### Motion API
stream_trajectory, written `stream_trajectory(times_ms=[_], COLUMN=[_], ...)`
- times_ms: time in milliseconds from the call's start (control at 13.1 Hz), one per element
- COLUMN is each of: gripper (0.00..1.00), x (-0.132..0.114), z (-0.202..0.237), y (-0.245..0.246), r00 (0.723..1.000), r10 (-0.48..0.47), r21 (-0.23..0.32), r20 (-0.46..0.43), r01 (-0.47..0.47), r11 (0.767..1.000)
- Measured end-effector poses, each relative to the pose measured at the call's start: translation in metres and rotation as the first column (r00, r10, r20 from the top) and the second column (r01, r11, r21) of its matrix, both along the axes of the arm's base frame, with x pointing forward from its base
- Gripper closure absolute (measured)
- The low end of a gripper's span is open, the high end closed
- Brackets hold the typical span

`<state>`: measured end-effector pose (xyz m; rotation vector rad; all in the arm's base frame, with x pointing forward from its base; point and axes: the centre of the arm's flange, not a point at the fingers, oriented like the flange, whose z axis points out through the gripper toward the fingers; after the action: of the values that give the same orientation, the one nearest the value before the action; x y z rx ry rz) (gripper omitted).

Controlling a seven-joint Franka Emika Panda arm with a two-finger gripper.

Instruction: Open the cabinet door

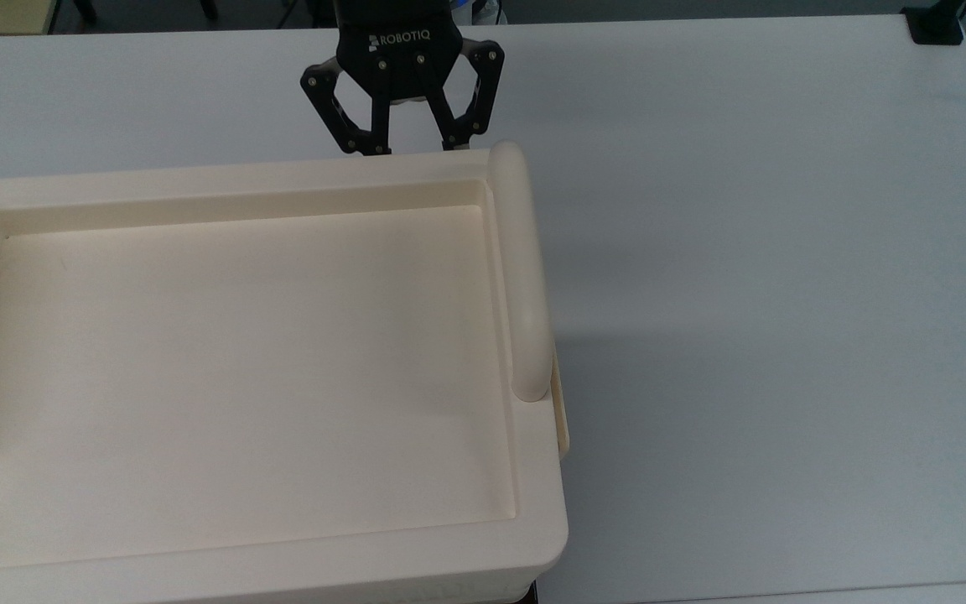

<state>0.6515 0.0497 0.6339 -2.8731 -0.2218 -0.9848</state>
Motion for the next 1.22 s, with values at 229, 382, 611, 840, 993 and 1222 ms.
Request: stream_trajectory(times_ms=[229,382,611,840,993,1222], gripper=[0.56,0.57,0.85,0.85,0.85,0.85], x=[0.009,0.014,0.015,0.015,0.015,0.015], z=[-0.012,-0.016,-0.015,-0.015,-0.015,-0.015], y=[0.011,0.017,0.008,0.009,0.009,0.009], r00=[1.0,1.0,0.999,0.999,0.999,0.999], r10=[-0.017,-0.024,-0.037,-0.035,-0.035,-0.034], r21=[0.022,0.032,0.027,0.024,0.023,0.02], r20=[0.012,0.012,0.015,0.015,0.015,0.015], r01=[0.017,0.023,0.036,0.035,0.034,0.034], r11=[1.0,0.999,0.999,0.999,0.999,0.999])
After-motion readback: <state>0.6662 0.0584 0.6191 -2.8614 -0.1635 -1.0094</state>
